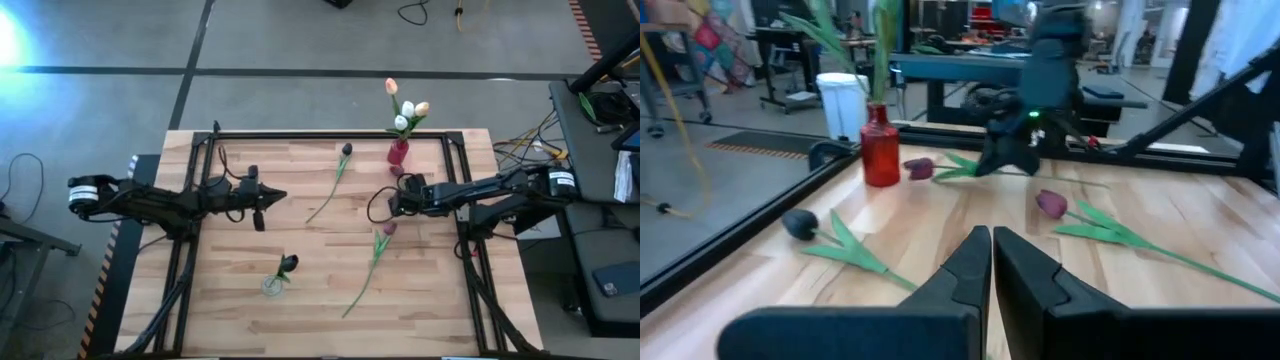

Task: Sort flowers into vase by color
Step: Put the top red flower into the transparent vase

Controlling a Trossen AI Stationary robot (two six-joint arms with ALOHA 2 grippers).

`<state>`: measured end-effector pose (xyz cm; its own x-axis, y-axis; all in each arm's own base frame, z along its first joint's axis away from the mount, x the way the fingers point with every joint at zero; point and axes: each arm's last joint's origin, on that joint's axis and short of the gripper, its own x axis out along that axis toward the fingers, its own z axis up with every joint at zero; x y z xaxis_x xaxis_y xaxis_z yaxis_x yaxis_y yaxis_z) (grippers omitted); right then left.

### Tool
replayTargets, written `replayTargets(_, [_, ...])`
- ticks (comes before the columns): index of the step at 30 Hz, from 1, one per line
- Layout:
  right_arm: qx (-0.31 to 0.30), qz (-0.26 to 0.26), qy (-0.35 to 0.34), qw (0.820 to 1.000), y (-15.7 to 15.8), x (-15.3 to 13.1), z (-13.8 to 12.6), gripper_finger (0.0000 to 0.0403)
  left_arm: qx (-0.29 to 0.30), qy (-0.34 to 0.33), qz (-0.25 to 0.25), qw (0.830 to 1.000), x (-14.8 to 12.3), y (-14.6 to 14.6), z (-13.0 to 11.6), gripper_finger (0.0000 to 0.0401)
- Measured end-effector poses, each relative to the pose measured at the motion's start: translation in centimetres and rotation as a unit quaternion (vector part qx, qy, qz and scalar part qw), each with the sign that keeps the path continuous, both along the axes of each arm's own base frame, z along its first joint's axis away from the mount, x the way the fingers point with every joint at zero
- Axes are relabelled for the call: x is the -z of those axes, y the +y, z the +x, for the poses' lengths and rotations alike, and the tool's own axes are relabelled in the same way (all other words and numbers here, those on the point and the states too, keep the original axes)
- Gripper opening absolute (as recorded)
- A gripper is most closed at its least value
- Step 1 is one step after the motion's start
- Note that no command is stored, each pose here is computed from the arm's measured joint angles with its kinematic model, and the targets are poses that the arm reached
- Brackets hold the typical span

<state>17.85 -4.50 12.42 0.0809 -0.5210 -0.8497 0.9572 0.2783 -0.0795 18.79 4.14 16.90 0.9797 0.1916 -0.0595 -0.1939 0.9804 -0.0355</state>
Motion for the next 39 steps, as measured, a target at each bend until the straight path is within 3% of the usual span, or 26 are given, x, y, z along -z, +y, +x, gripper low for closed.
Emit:
replayTargets(7, [-0.102,-0.057,-0.062,0.991,3.5,-2.5,2.9,0.0014,-0.014,-0.014,0.003,1.0,0.0,-0.1,-1.1,0.0001])
replayTargets(12, [-0.182,-0.145,-0.138,0.963,7.2,-5.3,5.1,0.0013,-0.021,-0.022,0.005,1.0,0.0,-0.1,-1.7,0.0001])
replayTargets(21, [-0.314,-0.296,-0.275,0.859,11.2,-8.2,9.3,0.0013,-0.026,-0.03,0.007,0.999,0.0,-0.2,-2.2,0.0001])
replayTargets(26, [-0.377,-0.338,-0.37,0.779,11.6,-8.2,11.8,0.0012,-0.022,-0.026,0.006,0.999,0.1,-0.2,-2.1,0.0001])
replayTargets(29, [-0.404,-0.357,-0.417,0.732,11.1,-7.7,12.8,0.0012,0.024,-0.031,0.0,0.999,0.0,-0.4,-2.1,0.0001])
replayTargets(33, [-0.406,-0.383,-0.444,0.701,9.4,-7.6,14.6,0.0012,0.069,-0.042,-0.018,0.997,-0.2,-0.7,-1.8,0.0011])
replayTargets(39, [-0.44,-0.407,-0.452,0.661,7.6,-8.0,18.0,0.0012,0.119,-0.045,-0.027,0.991,-0.6,-1.1,-0.3,0.0058])
